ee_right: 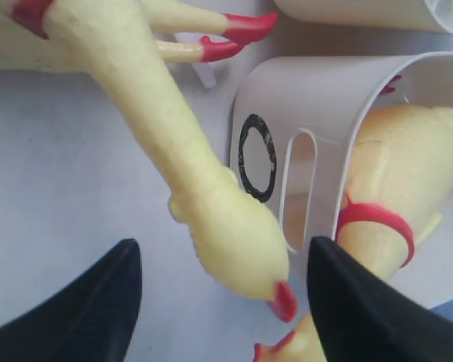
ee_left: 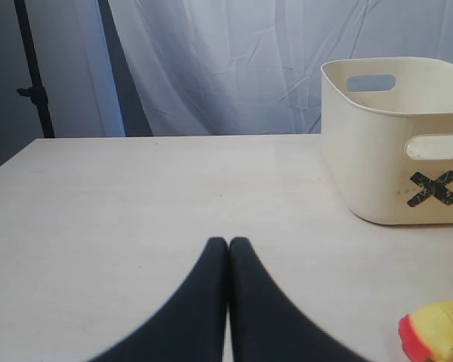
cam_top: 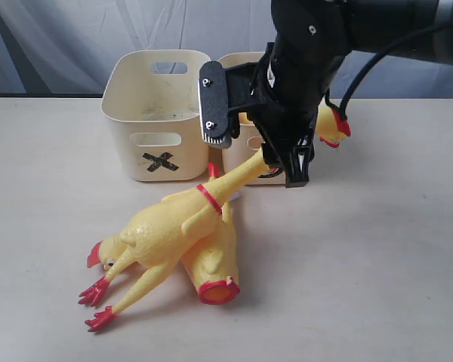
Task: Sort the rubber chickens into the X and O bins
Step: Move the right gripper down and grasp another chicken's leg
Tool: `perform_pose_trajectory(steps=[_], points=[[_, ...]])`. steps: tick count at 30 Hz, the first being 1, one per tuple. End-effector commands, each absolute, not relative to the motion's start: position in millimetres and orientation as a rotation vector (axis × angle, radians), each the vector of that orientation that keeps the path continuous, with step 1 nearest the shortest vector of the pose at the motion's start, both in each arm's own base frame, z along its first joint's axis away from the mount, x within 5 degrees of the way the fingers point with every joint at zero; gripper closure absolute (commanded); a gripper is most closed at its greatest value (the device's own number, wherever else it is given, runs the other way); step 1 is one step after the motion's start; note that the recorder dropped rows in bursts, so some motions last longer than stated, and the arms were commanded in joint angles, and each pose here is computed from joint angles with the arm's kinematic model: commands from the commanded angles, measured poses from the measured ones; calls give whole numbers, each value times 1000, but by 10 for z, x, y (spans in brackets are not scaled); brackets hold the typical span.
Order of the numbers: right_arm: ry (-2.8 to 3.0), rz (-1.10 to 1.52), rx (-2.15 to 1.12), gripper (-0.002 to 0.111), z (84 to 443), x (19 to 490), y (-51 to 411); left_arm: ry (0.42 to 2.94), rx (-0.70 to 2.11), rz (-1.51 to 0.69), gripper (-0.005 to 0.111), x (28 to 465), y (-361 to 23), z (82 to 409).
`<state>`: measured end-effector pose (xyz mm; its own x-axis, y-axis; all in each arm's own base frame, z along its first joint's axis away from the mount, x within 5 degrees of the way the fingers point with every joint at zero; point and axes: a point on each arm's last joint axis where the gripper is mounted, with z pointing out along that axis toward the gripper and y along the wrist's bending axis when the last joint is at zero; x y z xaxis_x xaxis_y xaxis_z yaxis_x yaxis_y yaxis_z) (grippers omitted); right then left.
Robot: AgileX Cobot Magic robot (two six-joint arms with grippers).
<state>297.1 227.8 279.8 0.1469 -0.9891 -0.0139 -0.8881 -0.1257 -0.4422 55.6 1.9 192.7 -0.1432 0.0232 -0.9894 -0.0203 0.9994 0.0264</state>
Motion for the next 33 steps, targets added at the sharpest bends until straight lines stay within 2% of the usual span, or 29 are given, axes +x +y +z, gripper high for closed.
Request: perform_pose_trajectory(steps=[1,23,26,30,33], points=[[1782,-446,-2116,48,2711,3019,2297,1707,3,36,107,556,18,1929],[1757,-507,-2188,49,2383,3165,2379,1707,3,36,107,556,18,1929],[1763,-507,-2195,54,2362,3167,2379,1707,3,36,107,556,18,1929],[1774,-508,-2204,72,2350,3163,2373,1707,3,36,107,556,18,1929],[1797,-521,-2226,79,2344,3148,2346,1707,3,36,107,556,18,1929]])
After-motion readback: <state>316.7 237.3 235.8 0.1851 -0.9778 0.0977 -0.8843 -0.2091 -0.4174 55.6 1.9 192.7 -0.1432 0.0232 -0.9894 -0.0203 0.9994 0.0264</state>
